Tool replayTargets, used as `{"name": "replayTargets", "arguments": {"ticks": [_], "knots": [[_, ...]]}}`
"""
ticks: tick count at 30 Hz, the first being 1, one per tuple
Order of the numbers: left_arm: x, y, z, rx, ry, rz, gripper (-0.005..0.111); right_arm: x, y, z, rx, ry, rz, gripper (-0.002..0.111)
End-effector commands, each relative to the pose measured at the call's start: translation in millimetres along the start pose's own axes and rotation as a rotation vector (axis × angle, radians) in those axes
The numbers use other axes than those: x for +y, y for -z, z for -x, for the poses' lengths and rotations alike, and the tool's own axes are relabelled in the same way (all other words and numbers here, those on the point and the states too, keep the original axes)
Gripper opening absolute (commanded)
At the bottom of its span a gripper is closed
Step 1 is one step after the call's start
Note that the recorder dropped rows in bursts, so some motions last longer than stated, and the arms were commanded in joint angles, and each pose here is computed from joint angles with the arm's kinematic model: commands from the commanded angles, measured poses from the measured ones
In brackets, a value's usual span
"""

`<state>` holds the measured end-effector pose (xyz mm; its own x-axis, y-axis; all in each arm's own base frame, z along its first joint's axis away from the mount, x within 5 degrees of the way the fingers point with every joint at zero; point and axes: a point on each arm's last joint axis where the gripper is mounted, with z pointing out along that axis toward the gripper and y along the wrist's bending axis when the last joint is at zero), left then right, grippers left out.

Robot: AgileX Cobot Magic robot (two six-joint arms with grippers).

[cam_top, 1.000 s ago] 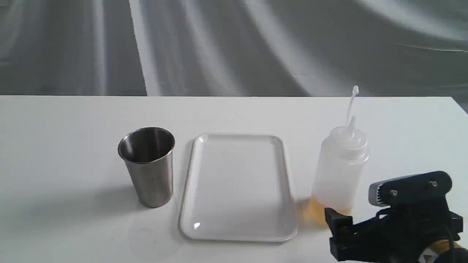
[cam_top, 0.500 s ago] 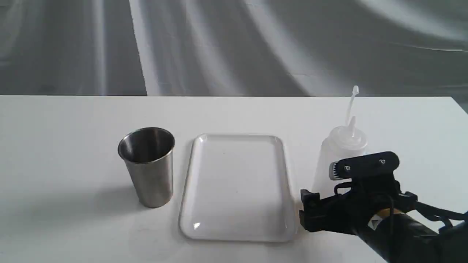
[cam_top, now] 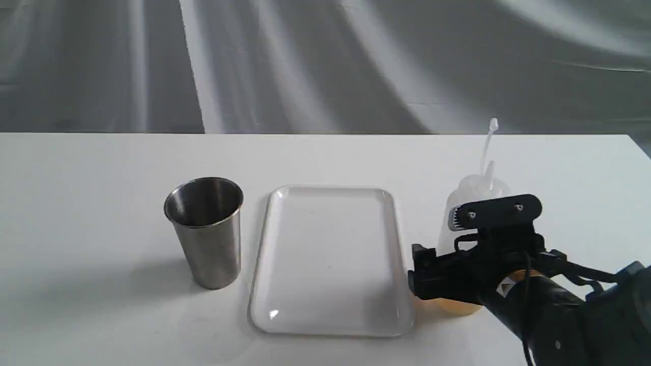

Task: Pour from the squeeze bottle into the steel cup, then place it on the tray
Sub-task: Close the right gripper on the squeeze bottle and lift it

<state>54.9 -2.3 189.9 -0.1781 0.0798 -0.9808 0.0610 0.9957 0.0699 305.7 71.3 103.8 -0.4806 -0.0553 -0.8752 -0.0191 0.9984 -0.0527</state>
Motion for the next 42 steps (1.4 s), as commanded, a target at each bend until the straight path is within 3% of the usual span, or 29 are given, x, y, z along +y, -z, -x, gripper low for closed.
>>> {"name": "replayTargets", "arguments": {"ticks": [1,7,14,20,32,42], "knots": [[-0.4,0,-1,-0.005,0.003,-0.006,0.000,-2,-2,2,-0.013,0.001,-0.003,0.094],[-0.4,0,-1,-0.005,0.003,-0.006,0.000,-2,-2,2,-0.017,0.001,-0.004,0.081],[-0.4,0,-1,-0.005,0.003,-0.006,0.000,-2,-2,2,-0.017,0.001,-0.004,0.031],[-0.4,0,-1,-0.005,0.003,-0.006,0.000,0,3,9,-0.039,-0.002,0.008,0.008],[-0.4,0,-1,-0.005,0.000,-0.006,0.000,-4,47,52,0.022,-0.061,0.100,0.006],[-0.4,0,-1,-0.005,0.003,-0.006,0.000,-18,77,67,0.163,0.040,0.181,0.006]]}}
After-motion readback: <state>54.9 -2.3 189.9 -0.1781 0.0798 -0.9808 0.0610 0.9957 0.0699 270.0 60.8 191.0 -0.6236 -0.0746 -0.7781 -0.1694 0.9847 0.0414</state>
